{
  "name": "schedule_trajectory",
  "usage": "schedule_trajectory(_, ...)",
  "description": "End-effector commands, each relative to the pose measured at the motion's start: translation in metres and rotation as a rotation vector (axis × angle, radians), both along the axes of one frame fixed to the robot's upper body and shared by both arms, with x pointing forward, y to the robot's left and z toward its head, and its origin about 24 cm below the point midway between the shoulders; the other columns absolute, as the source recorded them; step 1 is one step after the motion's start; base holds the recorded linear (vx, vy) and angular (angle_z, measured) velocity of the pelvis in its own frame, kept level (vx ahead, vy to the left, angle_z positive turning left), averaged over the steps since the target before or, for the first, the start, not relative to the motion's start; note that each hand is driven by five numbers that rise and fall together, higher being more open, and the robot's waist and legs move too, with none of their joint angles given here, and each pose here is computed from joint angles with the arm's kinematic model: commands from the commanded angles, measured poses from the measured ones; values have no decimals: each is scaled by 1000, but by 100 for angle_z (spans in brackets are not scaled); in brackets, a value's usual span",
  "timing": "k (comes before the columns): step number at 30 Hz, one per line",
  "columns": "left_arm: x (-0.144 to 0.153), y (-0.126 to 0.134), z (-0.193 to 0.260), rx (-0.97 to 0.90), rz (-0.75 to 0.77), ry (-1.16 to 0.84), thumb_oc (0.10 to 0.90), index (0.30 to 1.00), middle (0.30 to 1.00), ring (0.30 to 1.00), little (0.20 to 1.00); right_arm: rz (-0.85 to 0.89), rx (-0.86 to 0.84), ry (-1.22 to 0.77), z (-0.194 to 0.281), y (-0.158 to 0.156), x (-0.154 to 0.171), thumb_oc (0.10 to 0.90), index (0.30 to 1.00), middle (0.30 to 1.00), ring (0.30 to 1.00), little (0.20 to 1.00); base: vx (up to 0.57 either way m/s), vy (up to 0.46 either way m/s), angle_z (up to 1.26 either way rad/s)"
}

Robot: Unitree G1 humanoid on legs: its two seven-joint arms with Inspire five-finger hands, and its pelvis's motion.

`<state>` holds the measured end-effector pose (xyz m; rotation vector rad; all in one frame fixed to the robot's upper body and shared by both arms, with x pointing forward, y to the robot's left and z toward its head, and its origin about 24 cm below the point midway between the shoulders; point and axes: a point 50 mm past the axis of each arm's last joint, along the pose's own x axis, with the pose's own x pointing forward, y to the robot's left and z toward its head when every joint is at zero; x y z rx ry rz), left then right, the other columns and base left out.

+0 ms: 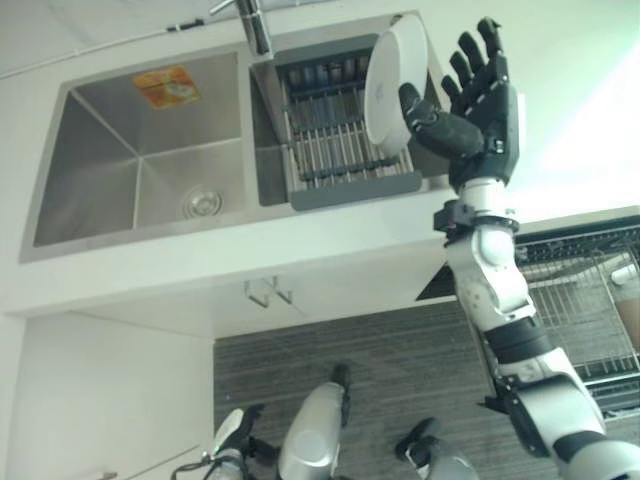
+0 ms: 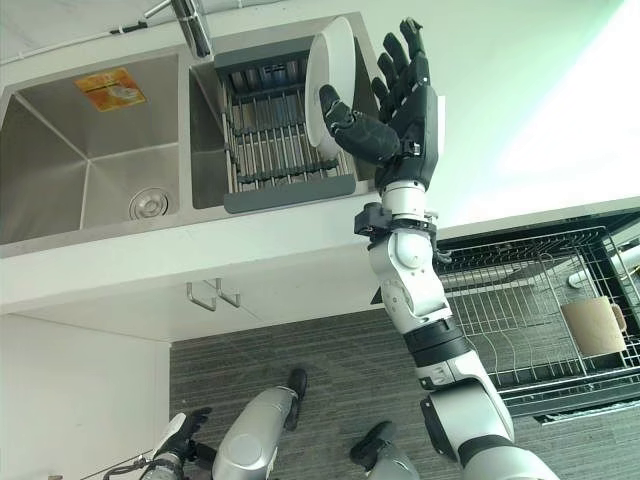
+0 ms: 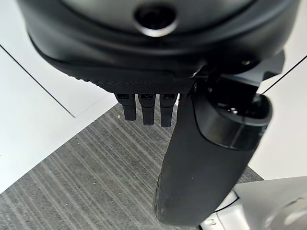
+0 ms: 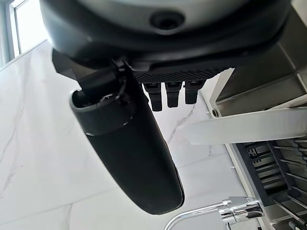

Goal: Place the dishes in the dishwasher.

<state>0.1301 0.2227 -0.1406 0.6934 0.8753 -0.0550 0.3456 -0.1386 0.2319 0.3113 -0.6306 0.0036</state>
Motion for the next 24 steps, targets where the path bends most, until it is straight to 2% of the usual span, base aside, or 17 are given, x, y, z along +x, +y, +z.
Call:
schedule_trajectory(1, -9, 14, 3, 43, -15, -11, 800, 900, 900, 900, 900, 33, 0, -284, 72, 7, -15, 800, 900, 900, 900, 900, 58, 7, 17)
schedule_trajectory(3, -3, 12, 7, 107, -117, -55, 800, 900, 900, 900, 900, 34, 1, -252, 71, 6, -10, 800, 900, 900, 900, 900, 24, 21, 20)
schedule_trajectory(7, 4, 9, 12, 160, -207, -87, 800, 900, 900, 900, 900, 7, 5, -209, 69, 4, -5, 800, 900, 900, 900, 900, -17, 45, 6)
schedule_trajectory(10, 6, 9, 13, 162, -211, -93, 800, 900, 900, 900, 900, -7, 13, -196, 69, 4, -4, 800, 900, 900, 900, 900, -19, 39, 5)
schedule_trajectory(11, 8, 7, 14, 156, -209, -103, 800, 900, 900, 900, 900, -28, 41, -135, 64, 4, 1, 800, 900, 900, 900, 900, -37, 72, 1)
schedule_trajectory(15, 12, 6, 17, 188, -275, -123, 800, 900, 900, 900, 900, -3, 53, -91, 61, 2, 7, 800, 900, 900, 900, 900, -33, 55, 1)
schedule_trajectory(24, 16, 8, 18, 193, -289, -120, 800, 900, 900, 900, 900, -22, -3, -58, 62, -10, 19, 800, 900, 900, 900, 900, -4, 2, 1)
